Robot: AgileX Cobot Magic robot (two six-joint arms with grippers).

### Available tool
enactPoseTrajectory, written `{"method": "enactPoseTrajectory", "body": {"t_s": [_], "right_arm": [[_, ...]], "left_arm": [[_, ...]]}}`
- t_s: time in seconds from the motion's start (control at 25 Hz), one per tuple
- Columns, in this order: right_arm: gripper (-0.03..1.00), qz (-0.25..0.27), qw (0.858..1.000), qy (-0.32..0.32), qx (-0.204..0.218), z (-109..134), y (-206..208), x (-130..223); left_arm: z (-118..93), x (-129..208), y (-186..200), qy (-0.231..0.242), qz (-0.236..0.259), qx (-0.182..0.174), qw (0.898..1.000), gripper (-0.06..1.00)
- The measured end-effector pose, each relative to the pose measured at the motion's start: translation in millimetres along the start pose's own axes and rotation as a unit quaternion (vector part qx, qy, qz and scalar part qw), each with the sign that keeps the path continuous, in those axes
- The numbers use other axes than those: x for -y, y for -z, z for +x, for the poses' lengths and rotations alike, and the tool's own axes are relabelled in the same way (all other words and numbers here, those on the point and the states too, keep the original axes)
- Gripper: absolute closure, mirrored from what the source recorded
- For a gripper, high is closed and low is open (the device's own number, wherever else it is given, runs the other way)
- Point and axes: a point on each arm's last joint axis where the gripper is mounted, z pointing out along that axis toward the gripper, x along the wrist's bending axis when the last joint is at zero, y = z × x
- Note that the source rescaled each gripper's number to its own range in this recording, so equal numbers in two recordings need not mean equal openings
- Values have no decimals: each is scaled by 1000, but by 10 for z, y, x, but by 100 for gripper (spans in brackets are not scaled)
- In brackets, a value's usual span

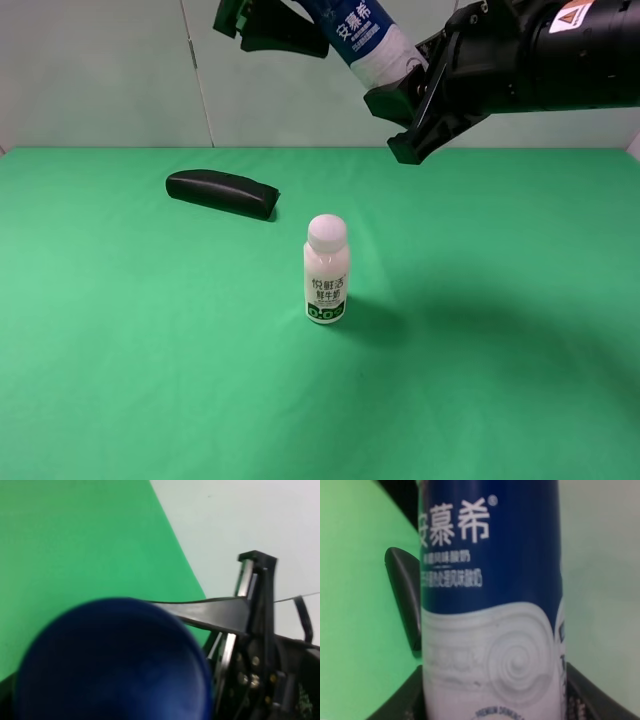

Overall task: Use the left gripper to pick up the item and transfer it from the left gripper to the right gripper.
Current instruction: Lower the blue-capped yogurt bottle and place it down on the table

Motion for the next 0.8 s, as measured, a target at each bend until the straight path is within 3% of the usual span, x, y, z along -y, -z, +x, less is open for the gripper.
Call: {"method": "enactPoseTrajectory", "body": {"t_s": [0.56,0.8], "right_arm": [[97,0,1000,-21,0,0,0,0],[97,0,1000,-25,0,0,0,0]], "left_arm": [[-65,27,783,-51,-33,-70,996,1],[-168,160,1206,-92,-45,-141,985,1]]}}
